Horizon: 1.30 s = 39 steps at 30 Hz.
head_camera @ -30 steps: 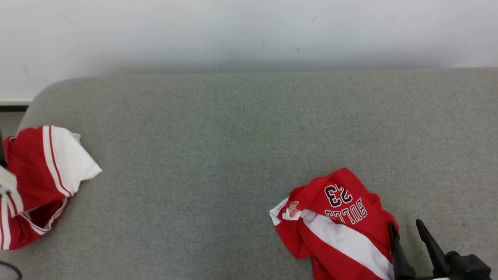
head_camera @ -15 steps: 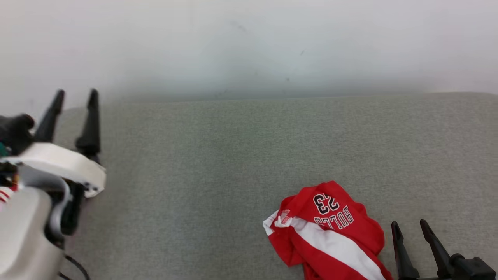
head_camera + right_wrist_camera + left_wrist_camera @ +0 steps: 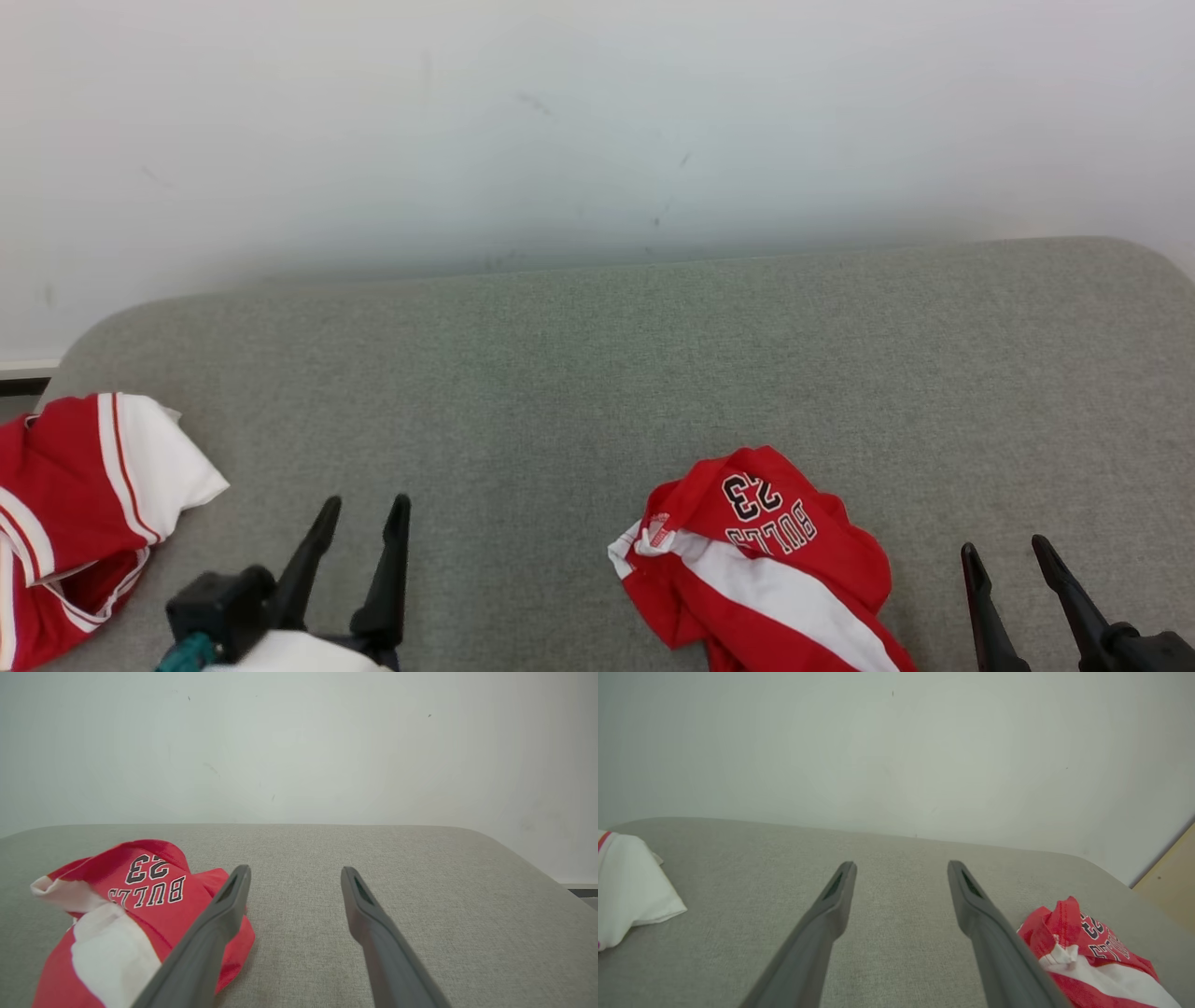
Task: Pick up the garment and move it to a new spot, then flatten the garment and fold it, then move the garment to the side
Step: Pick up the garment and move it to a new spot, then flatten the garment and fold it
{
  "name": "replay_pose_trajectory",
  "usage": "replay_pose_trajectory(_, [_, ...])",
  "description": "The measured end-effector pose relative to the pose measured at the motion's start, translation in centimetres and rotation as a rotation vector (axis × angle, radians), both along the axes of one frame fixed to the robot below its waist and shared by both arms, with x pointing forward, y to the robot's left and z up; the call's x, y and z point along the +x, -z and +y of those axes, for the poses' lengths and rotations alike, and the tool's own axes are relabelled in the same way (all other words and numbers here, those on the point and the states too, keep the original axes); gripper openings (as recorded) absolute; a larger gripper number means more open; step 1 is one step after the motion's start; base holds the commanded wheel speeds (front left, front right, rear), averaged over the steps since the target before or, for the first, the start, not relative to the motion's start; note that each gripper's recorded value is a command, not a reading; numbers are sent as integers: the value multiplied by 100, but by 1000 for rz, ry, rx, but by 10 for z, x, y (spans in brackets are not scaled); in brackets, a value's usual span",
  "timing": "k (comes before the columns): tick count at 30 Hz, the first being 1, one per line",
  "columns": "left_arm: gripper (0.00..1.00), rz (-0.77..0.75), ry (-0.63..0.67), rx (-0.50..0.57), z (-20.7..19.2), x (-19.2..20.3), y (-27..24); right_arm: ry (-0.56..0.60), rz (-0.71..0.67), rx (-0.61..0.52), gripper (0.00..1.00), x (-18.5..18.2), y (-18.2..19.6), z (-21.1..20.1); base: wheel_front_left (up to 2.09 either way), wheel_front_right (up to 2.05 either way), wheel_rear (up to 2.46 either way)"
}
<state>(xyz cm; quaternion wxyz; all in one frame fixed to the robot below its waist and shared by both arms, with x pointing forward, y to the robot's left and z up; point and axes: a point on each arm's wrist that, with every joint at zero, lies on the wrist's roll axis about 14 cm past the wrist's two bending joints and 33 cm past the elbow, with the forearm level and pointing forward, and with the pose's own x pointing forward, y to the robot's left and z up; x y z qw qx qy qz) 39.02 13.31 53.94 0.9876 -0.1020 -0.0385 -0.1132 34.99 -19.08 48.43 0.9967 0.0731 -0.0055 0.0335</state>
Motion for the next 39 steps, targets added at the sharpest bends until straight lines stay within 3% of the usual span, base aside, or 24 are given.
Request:
replay_pose_trajectory(13, [100, 88, -174, 2, 31, -54, 47, -48, 42, -14, 100, -11, 14, 13, 0, 0, 0])
replay_pose_trajectory(39, [100, 85, -153, 6, 31, -69, 57, -36, 79, 38, 100, -27, 27, 21, 0, 0, 0])
